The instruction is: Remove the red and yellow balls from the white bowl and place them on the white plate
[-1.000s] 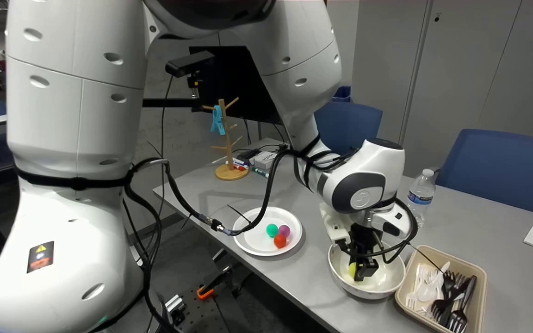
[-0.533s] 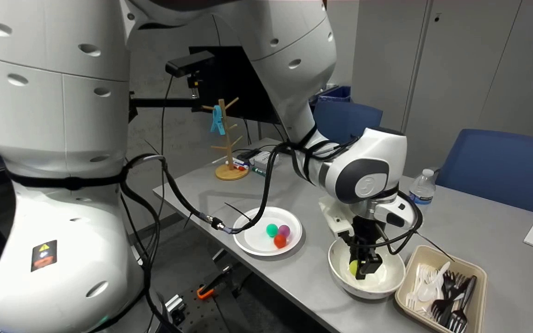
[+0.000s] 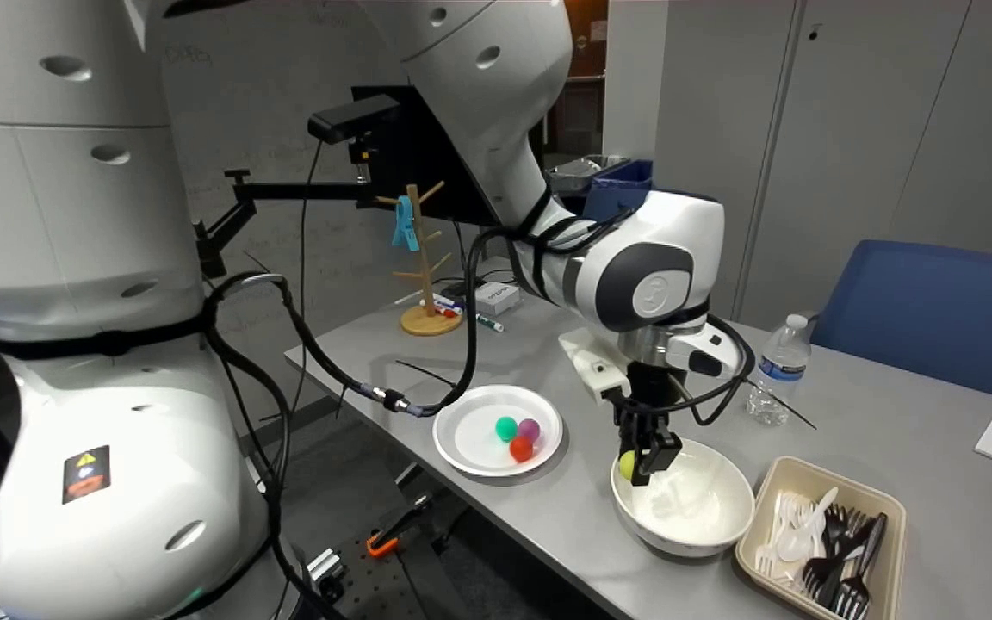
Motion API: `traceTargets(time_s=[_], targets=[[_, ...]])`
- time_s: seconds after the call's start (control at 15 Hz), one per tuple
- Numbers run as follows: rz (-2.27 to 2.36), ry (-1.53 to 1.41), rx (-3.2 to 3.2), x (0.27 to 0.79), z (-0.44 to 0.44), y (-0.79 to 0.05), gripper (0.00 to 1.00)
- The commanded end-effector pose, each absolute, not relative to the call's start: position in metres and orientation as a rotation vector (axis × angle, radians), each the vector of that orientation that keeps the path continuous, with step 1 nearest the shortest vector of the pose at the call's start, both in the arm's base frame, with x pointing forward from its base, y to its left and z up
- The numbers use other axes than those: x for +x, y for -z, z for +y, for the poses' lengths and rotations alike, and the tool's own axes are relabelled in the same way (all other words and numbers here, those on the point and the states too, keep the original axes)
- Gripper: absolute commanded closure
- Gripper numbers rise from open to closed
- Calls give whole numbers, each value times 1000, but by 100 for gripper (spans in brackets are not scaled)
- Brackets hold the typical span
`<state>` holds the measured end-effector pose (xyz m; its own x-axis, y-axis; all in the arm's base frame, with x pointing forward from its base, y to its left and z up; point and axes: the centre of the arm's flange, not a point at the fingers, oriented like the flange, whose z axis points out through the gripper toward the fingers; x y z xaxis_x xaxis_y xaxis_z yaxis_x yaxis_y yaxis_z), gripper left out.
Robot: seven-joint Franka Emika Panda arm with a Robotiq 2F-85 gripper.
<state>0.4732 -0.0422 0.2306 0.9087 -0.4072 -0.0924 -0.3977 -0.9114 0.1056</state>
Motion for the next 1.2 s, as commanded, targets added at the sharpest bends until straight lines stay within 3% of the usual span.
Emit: traceTargets(time_s=[0.0, 1.13], targets=[[-506, 143, 3038, 470, -24, -261, 83], [-141, 228, 3304, 437, 49, -237, 83]])
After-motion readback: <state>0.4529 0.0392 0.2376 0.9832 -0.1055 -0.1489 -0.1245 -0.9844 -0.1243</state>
